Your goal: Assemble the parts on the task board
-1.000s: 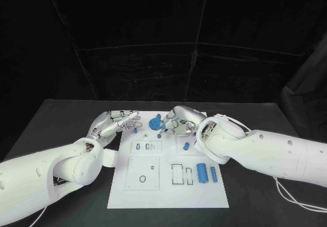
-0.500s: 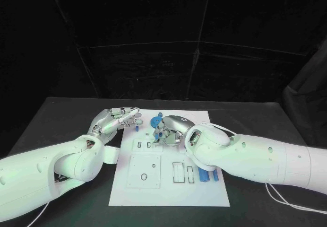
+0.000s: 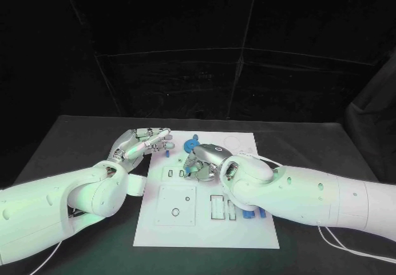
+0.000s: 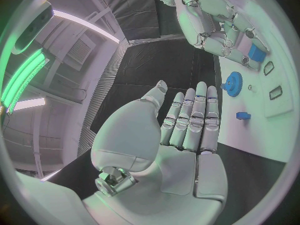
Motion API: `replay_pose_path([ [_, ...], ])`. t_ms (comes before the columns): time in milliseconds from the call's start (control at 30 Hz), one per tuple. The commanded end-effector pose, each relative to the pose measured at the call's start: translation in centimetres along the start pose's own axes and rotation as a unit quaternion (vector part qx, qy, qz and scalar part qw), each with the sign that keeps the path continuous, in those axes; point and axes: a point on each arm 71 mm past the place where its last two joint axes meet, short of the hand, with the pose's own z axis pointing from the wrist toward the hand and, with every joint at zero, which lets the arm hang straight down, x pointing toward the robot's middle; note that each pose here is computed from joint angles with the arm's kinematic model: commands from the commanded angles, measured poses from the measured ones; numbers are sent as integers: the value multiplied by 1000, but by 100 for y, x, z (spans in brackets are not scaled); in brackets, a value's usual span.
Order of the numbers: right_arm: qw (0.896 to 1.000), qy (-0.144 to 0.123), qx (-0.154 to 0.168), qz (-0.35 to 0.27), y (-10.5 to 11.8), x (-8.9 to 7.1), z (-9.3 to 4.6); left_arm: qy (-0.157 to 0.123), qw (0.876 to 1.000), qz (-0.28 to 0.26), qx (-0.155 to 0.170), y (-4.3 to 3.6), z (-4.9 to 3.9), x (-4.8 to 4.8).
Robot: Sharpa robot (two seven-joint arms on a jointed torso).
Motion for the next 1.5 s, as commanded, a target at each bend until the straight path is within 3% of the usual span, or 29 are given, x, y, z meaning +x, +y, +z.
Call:
replay_pose_path([
  [33,1000,1,-3,-13,13,3,6,2,1000,-2,2,-13,4,11],
  [900,1000,22,-1,-19,7,71,30,3,1000,-2,1,-7,14,12],
  [1500,1000,19,4,-18,-13,71,23,3,1000,-2,0,-4,18,9],
])
